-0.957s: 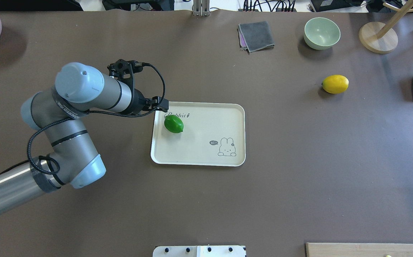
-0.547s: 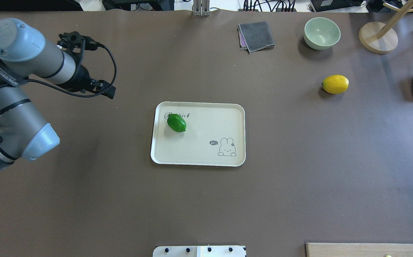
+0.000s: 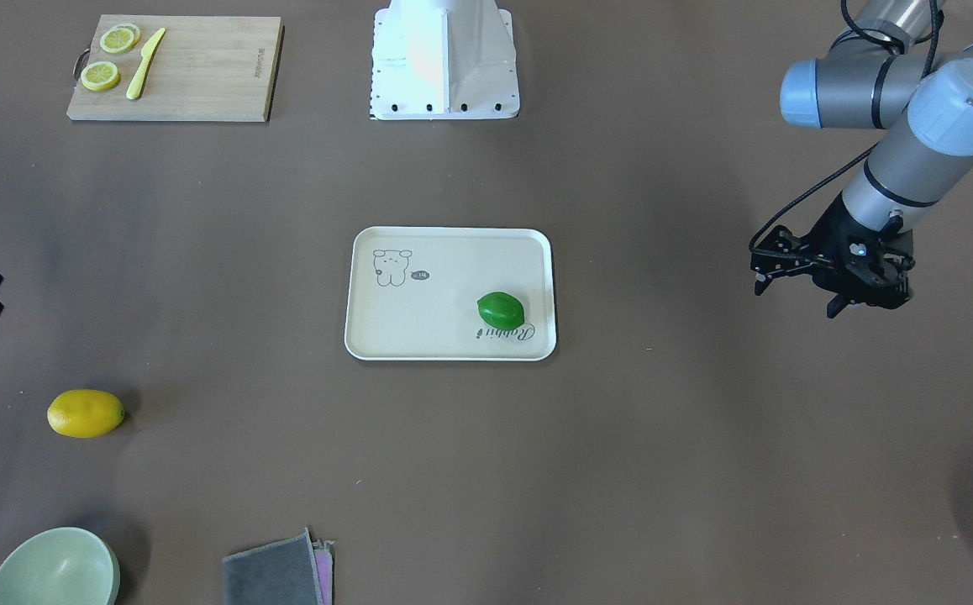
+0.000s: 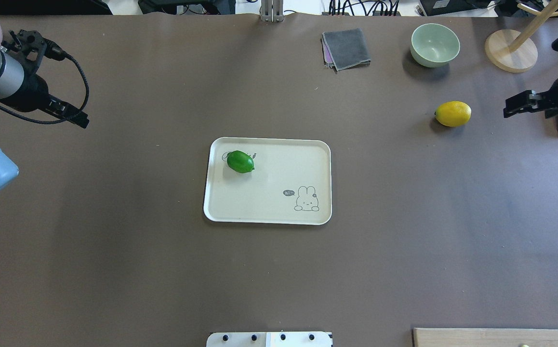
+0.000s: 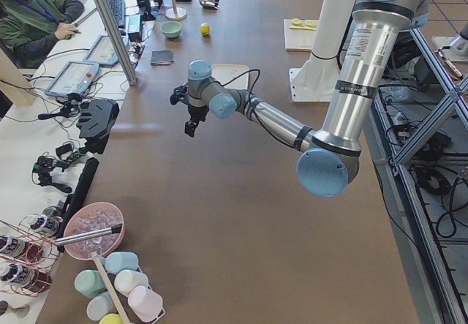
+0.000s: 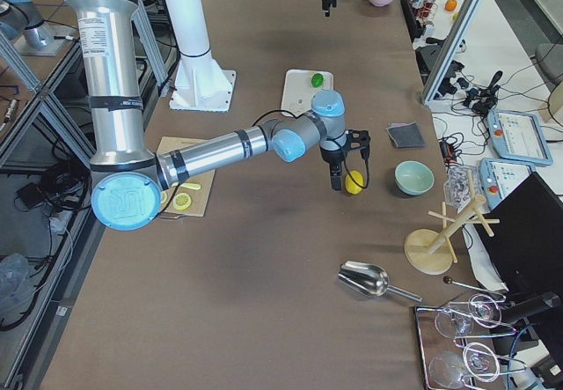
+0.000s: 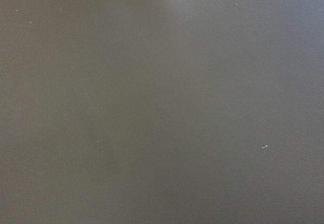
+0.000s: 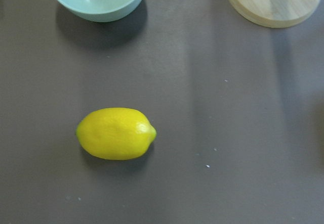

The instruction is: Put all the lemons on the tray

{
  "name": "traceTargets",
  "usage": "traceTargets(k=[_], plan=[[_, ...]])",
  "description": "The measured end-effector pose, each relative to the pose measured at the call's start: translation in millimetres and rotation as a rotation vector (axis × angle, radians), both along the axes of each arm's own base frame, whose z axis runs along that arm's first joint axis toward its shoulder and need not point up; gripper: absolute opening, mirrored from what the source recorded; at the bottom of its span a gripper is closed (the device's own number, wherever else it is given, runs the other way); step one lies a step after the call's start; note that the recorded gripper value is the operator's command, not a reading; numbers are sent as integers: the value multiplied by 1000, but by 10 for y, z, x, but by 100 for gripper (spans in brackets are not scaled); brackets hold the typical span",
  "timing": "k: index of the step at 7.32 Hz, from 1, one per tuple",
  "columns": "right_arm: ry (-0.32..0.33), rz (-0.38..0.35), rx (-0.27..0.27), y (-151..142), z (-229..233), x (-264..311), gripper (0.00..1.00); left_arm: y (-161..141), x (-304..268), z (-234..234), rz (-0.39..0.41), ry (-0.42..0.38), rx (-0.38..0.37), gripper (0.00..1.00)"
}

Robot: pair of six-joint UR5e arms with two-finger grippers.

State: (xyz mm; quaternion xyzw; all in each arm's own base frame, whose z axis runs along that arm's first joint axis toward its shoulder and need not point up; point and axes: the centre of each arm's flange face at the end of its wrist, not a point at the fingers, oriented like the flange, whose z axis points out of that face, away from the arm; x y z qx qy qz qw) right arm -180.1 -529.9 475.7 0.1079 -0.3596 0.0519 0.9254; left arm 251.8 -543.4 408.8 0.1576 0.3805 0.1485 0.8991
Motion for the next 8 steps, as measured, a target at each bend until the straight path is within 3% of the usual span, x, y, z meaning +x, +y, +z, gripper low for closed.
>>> traceTargets(k=[3,6,7,8], plan=[[51,-48,62,-386,-182,-687,100,0,-7,15,-4,-1,-4,98],[196,-276,277,-609,-102,-840,100,0,-3,29,-5,-2,-8,98],[222,-339,326,-627,-78,-831,98,-2,-2,37,-5,-2,-9,98],[223,-351,351,-640,-141,-804,98,1,-3,49,-5,-3,-12,98]])
